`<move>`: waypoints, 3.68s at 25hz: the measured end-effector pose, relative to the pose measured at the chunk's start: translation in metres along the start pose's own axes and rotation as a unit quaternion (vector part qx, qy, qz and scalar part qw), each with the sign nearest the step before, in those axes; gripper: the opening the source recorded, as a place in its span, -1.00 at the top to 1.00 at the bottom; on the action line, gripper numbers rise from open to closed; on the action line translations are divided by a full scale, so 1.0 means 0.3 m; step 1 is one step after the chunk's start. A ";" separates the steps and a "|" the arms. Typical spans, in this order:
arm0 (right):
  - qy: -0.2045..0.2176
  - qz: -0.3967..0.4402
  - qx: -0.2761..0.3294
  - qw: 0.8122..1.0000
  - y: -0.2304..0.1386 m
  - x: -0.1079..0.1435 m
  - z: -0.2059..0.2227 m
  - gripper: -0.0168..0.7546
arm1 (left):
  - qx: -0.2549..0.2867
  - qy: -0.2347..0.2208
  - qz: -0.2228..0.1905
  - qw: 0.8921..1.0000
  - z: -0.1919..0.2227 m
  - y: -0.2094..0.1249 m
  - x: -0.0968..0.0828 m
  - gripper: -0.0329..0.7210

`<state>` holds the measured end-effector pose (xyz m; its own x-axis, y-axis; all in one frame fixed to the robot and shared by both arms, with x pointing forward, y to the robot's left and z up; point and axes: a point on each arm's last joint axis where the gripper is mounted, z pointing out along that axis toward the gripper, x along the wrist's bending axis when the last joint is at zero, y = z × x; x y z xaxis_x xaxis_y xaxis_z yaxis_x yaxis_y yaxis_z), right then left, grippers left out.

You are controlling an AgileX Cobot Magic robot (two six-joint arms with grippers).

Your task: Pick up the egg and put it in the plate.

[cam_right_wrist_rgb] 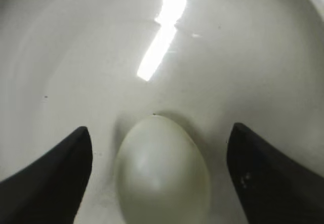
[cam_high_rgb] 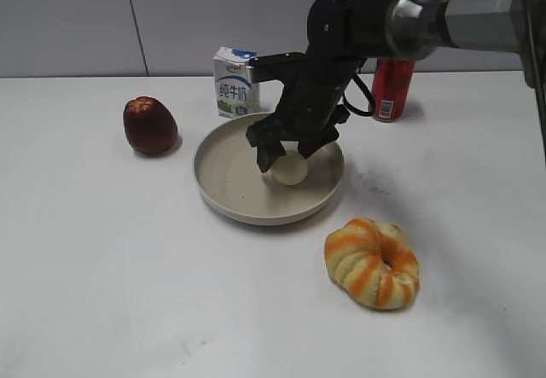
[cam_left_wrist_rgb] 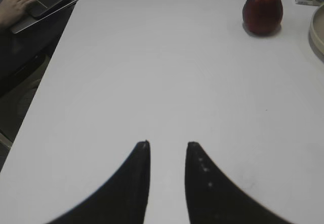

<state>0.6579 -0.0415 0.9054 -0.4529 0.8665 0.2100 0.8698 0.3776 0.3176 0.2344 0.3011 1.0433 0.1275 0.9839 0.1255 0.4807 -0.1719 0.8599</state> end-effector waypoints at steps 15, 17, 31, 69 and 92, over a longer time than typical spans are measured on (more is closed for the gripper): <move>-0.062 -0.002 -0.137 0.989 0.100 -0.062 -0.729 -0.75 | 0.000 0.000 0.000 1.000 0.000 0.000 0.000 0.42; -0.087 0.024 -0.149 0.985 0.047 -0.115 -0.841 -0.75 | 0.000 0.000 0.000 1.000 0.000 0.000 0.000 0.42; -0.173 0.134 -0.100 0.971 -0.585 -0.151 -1.115 -0.73 | 0.000 0.000 0.000 1.000 0.000 0.000 0.000 0.42; -0.154 0.092 -0.233 0.956 -1.246 -0.054 -0.946 -0.58 | 0.000 0.000 0.000 1.000 0.000 0.000 0.000 0.43; -0.212 0.131 -0.397 0.883 -1.396 0.000 -1.012 -0.58 | 0.000 0.000 0.000 1.000 0.000 0.000 0.000 0.43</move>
<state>0.2343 -0.2987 1.0532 0.0040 0.9981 0.0614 0.4457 -0.0568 0.8934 0.2344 0.3011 1.0433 0.1275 0.9839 0.1255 0.4807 -0.1719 0.8599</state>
